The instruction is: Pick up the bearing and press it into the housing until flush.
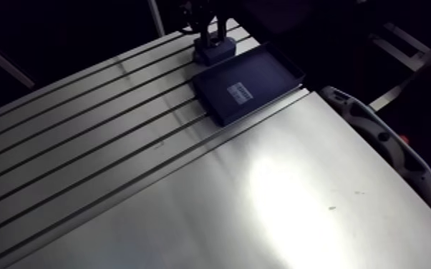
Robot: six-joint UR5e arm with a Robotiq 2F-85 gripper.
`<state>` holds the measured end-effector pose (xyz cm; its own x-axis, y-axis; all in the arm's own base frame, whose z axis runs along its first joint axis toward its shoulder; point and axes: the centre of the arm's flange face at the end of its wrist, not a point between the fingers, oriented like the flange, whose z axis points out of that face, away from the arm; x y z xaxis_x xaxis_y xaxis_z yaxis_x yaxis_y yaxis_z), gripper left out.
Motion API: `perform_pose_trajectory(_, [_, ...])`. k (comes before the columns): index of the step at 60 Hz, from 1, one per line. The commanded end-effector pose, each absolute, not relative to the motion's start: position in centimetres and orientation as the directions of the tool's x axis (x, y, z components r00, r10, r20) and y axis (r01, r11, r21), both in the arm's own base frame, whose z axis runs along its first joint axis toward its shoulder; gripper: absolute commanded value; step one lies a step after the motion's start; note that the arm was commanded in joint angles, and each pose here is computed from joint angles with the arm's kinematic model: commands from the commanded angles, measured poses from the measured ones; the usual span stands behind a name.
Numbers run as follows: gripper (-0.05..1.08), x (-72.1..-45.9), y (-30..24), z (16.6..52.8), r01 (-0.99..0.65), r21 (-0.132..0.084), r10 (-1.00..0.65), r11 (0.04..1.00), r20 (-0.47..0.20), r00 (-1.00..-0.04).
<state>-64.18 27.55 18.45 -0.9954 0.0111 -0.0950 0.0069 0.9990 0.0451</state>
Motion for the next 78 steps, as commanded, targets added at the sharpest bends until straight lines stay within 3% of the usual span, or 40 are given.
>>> perform_pose_trajectory(1, [0.91,-64.1,27.5,18.2,0.01,0.042,0.014,0.999,-0.097,-0.995])
perform_pose_trajectory(2, [0.91,-64.1,27.5,18.2,0.01,0.042,0.014,0.999,-0.097,-0.995])
perform_pose_trajectory(3, [0.8,-64.1,27.5,18.3,0.01,0.043,0.014,0.999,-0.096,-0.995])
perform_pose_trajectory(4, [0.8,-64.1,27.5,18.3,0.01,0.043,0.014,0.999,-0.096,-0.995])
perform_pose_trajectory(5, [0.53,-64.1,27.5,18.3,0.01,0.042,0.014,0.999,-0.095,-0.995])
perform_pose_trajectory(6, [0.53,-64.1,27.5,18.3,0.01,0.042,0.014,0.999,-0.095,-0.995])
perform_pose_trajectory(7, [0.22,-64.1,27.5,18.4,0.009,0.046,0.013,0.999,-0.096,-0.995])
perform_pose_trajectory(8, [0.22,-64.1,27.5,18.4,0.009,0.046,0.013,0.999,-0.096,-0.995])
perform_pose_trajectory(9, [0.03,-64.1,27.5,18.6,0.01,0.048,0.014,0.999,-0.091,-0.996])
perform_pose_trajectory(11, [0.01,-64.1,27.5,19.0,0.011,0.048,0.015,0.999,-0.084,-0.996])
perform_pose_trajectory(18, [0.0,-64.3,27.5,20.1,0.012,0.062,0.016,0.998,-0.056,-0.998])
perform_pose_trajectory(28, [0.0,-64.7,27.7,24.6,0.033,0.091,0.033,0.995,0.008,-0.999])
perform_pose_trajectory(35, [0.0,-64.6,27.5,26.1,0.036,0.094,0.035,0.995,0.017,-0.999])
perform_pose_trajectory(44, [0.0,-63.9,26.6,28.2,0.054,0.069,0.053,0.996,0.012,-0.999])
perform_pose_trajectory(48, [0.0,-63.4,25.9,29.5,0.101,0.038,0.102,0.994,-0.019,-0.995])
perform_pose_trajectory(52, [0.0,-63.2,25.2,30.6,0.128,0.024,0.129,0.991,-0.03,-0.991])
perform_pose_trajectory(62, [0.0,-63.3,25.0,33.3,0.168,0.033,0.169,0.985,-0.021,-0.985])
perform_pose_trajectory(78, [0.01,-63.9,26.1,33.1,0.162,0.047,0.163,0.986,-0.024,-0.986])
